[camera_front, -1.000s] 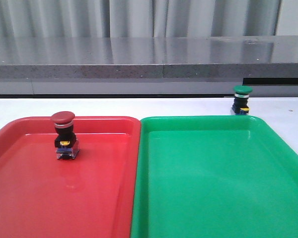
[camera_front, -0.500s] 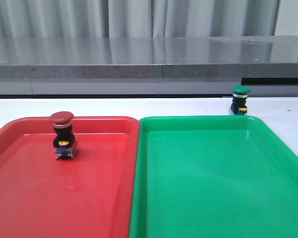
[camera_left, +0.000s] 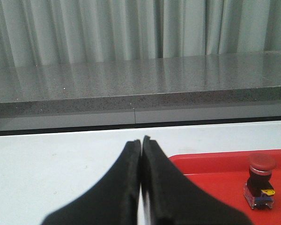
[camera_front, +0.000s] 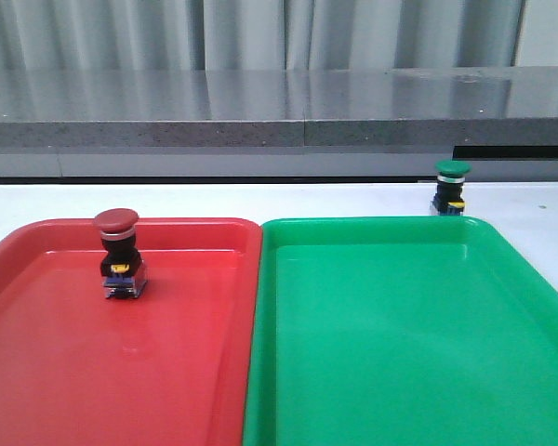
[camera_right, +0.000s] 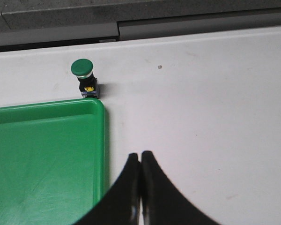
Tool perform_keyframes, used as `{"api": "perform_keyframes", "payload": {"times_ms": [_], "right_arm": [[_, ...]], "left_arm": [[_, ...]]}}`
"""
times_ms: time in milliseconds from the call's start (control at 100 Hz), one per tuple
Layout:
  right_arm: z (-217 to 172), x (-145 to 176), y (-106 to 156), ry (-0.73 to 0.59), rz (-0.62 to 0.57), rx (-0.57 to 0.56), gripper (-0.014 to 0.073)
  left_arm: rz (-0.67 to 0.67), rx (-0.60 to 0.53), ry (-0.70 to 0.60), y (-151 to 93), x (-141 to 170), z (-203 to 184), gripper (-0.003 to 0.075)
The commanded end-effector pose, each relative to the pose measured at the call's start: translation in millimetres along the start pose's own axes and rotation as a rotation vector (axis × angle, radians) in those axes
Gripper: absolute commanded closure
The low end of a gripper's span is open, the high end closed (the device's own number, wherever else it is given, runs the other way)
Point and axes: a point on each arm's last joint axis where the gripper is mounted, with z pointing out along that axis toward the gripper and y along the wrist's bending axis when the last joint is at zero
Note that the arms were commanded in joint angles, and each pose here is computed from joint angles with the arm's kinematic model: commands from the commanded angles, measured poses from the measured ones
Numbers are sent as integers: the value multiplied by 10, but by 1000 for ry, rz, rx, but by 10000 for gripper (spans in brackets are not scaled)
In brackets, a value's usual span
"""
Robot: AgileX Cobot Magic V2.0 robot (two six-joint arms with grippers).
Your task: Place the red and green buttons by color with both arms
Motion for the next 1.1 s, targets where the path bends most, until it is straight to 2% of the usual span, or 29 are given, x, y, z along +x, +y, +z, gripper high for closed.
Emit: {"api": "perform_keyframes", "payload": {"times_ms": [0, 180, 270, 370, 560, 630, 860, 1090], "right_arm": [[-46, -167, 16, -92, 0, -11, 662], [-45, -152, 14, -76, 0, -8, 654], [-43, -121, 9, -41, 0, -2, 587], [-42, -74, 1, 11, -1, 6, 440], [-43, -45, -3, 43, -1, 11, 59], [-43, -45, -3, 43, -1, 11, -20], [-20, -119, 32, 38, 6, -8, -38], [248, -453, 207, 55, -29, -65, -38]], "left_arm": [[-7, 19, -82, -16, 5, -22, 739], [-7, 19, -82, -16, 5, -22, 739], [-7, 19, -82, -16, 5, -22, 739], [-7, 19, -82, -16, 5, -22, 739], [-7, 19, -82, -16, 5, -22, 739], [-7, 19, -82, -16, 5, -22, 739], [-7, 19, -82, -16, 5, -22, 739], [-7, 19, -82, -16, 5, -22, 739]]}}
